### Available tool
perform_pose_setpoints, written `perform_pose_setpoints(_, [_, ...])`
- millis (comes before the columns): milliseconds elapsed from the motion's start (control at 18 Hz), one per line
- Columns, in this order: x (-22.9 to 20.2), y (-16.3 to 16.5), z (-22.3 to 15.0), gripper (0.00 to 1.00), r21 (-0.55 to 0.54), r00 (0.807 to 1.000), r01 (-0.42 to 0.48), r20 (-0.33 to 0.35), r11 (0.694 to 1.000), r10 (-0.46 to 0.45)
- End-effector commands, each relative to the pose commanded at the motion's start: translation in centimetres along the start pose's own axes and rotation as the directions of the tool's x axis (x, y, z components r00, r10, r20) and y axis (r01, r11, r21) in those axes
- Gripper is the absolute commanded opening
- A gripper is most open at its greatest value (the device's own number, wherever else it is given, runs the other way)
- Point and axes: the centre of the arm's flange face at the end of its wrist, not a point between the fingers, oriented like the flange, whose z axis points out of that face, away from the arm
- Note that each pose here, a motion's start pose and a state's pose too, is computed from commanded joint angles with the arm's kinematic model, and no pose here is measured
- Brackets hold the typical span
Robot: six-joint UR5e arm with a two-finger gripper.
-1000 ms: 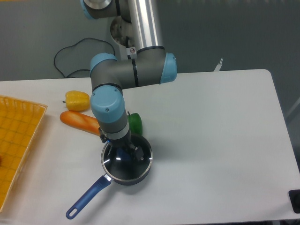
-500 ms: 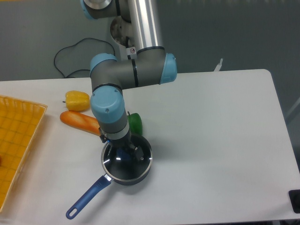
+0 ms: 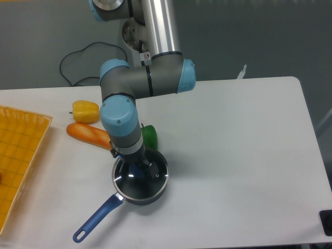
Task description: Open the lid
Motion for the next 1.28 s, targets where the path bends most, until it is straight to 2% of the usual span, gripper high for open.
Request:
perform_pose_setpoints(611, [0.08,0.08,-0.32,1.0,0.003,1.0,0.002,0.003,1.0,-0.002])
perform_pose_setpoints(1278, [0.4,0.21,-0.05,1.0,0.0,0.999,0.047,-0.002,0.999,-0.047])
